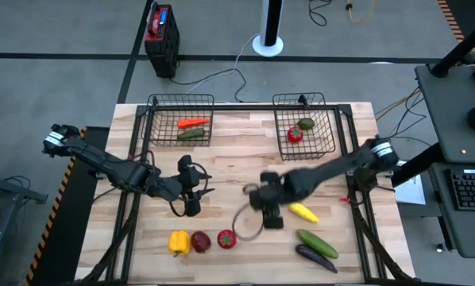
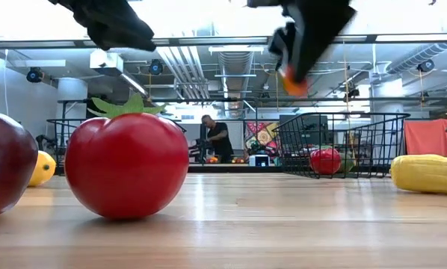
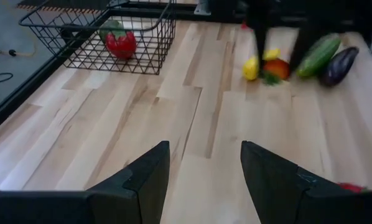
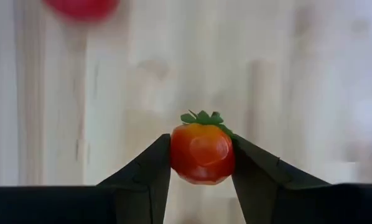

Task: Sort produce into baskets
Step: Put the red peach into the right black wire basket

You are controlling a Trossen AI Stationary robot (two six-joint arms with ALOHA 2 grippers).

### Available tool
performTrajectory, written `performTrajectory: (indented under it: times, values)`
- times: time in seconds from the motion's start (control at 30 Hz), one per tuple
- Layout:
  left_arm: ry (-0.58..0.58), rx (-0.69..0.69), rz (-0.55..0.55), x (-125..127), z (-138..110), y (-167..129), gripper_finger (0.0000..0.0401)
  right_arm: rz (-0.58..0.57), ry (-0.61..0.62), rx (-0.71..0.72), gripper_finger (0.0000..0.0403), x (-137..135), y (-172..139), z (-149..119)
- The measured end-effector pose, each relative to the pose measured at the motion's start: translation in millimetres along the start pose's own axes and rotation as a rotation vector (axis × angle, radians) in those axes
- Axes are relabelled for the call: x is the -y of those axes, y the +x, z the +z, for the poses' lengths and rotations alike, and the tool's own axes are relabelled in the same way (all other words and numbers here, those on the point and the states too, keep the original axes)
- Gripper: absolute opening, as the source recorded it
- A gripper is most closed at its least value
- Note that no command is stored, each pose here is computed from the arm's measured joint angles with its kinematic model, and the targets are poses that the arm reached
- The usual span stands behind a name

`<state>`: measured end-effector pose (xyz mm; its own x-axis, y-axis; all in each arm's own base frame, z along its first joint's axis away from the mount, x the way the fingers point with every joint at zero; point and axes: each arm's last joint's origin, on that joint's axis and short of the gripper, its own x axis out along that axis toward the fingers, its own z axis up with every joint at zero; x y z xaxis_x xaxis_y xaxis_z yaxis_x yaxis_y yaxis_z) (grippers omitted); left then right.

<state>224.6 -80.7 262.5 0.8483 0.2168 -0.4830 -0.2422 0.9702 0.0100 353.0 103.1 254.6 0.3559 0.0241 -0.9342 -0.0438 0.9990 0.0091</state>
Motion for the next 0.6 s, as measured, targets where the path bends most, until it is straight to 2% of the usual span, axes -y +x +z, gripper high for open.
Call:
performTrajectory:
  times: [0.13, 0.33, 0.5, 0.6]
  values:
    - [-0.002, 0.003, -0.007, 2, 9, -5, 0.0181, -0.028, 0.082, 0.103, 0.0139, 45, -36, 5]
    - [0.013, 0.012, -0.01, 2, 17, -9, 0.0181, -0.111, 0.327, 0.196, 0.0138, 121, -80, -6]
    - [0.019, 0.015, -0.003, 2, 17, -9, 0.0181, -0.193, 0.598, 0.186, 0.0137, 181, -97, -27]
    - [0.019, 0.019, 0.008, 2, 17, -9, 0.0181, -0.282, 0.731, 0.134, 0.0139, 215, -101, -44]
